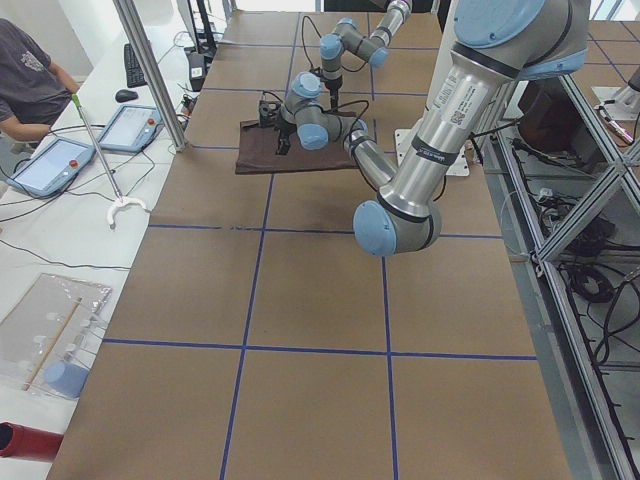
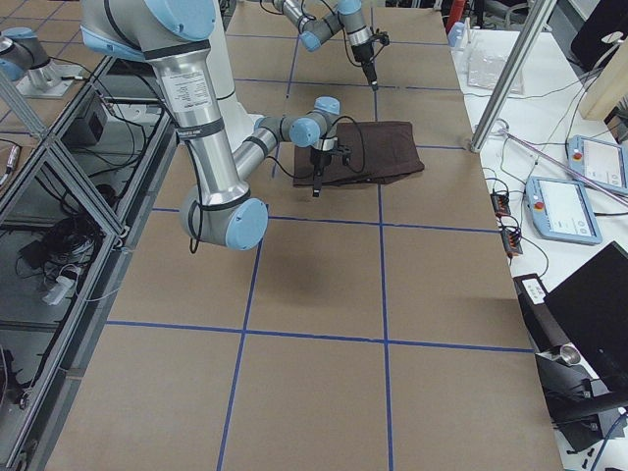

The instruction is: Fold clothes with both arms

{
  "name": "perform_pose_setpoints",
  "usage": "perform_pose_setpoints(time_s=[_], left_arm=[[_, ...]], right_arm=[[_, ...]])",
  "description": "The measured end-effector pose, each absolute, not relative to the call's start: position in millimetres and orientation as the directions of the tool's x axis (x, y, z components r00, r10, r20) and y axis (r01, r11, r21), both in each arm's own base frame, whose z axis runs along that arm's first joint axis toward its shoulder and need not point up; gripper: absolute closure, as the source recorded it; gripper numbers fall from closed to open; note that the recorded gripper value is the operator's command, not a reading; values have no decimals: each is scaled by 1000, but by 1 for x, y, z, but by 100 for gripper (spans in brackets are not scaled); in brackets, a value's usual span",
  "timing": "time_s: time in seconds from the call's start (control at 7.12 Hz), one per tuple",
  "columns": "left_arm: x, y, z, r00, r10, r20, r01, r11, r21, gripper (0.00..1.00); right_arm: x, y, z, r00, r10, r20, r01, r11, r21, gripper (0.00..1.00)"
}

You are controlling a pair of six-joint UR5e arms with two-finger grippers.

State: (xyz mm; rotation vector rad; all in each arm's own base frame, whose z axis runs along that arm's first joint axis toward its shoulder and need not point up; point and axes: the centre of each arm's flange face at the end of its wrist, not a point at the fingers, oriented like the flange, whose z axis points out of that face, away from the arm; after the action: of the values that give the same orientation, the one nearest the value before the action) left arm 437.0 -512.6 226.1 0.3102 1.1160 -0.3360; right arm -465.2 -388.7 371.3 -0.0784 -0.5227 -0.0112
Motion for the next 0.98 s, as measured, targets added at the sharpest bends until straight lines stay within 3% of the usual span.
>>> perform_pose_setpoints(time_s=[0.7,0.98], left_arm=[[446,-495,220,371,-95,-924,332,943,36,0],[487,-453,217,325,-218,-920,308,945,-115,0]], right_arm=[[-448,-423,288,769,14,640,-31,999,16,0],[-443,-425,269,705,3,709,-31,999,26,0]])
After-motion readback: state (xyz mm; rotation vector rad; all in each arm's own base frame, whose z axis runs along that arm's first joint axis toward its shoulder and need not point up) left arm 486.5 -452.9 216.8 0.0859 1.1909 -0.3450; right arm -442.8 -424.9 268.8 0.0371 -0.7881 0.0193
